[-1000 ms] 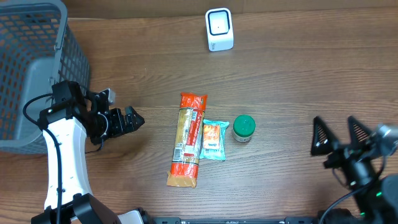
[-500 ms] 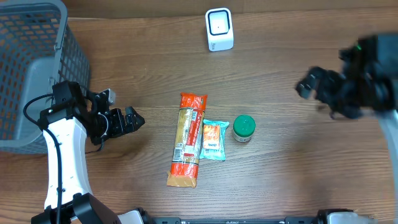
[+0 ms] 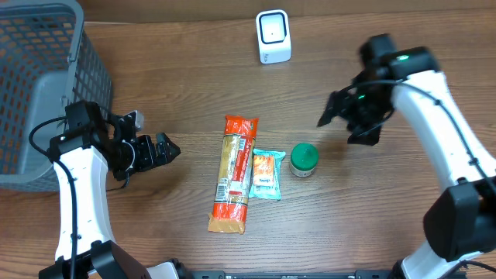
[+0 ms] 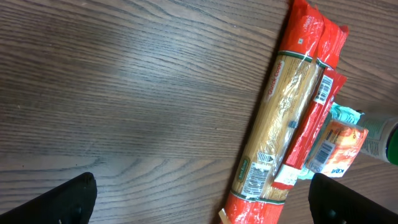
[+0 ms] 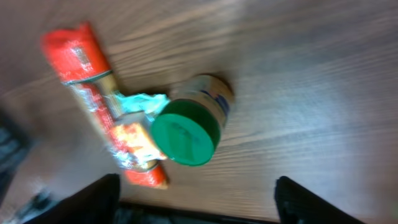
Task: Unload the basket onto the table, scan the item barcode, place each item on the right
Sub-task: 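Reach the right gripper toward the green-lidded jar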
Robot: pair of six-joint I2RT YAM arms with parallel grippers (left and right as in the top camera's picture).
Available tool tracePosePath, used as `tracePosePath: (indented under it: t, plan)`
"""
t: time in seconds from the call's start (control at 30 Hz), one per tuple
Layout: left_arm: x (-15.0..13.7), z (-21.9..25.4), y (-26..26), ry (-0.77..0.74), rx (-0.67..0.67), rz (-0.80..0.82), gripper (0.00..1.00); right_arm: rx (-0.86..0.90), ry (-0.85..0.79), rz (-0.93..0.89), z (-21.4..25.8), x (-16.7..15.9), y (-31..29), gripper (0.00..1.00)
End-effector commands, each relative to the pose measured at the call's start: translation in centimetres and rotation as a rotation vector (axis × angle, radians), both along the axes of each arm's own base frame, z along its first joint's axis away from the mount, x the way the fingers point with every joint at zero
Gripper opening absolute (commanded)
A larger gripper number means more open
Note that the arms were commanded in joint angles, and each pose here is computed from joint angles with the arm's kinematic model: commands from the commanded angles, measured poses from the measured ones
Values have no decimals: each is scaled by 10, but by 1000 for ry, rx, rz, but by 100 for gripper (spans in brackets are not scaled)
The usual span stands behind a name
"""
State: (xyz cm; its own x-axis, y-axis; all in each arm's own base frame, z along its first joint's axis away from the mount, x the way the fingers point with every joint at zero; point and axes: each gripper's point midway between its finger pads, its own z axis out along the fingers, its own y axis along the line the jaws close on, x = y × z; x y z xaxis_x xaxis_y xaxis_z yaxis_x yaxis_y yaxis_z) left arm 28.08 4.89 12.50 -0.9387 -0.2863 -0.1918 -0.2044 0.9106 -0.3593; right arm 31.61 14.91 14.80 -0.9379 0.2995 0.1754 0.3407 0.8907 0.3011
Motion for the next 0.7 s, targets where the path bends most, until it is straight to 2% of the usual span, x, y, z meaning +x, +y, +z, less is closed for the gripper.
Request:
tracePosePath:
  t: [0.0,0.13,0.33,0.5,0.67]
  plan:
    - [1,0,-4,-11,-7,-37,100,-243,-67,-88,-1,1,-9,98]
    - [1,0,-4,-11,-7,-37,100,-330,-105,-77,-8,-5,3,100]
    - [1,0,-4,-11,-7,-37,100,-311,-149,-14,-32,-9,29,100]
    - [1,0,-4,-11,-7,-37,100,-315,-124,-16,-54,-17,29,100]
    - [1,0,-4,-11,-7,-37,100,-201,-99,19,-76,-25,48,100]
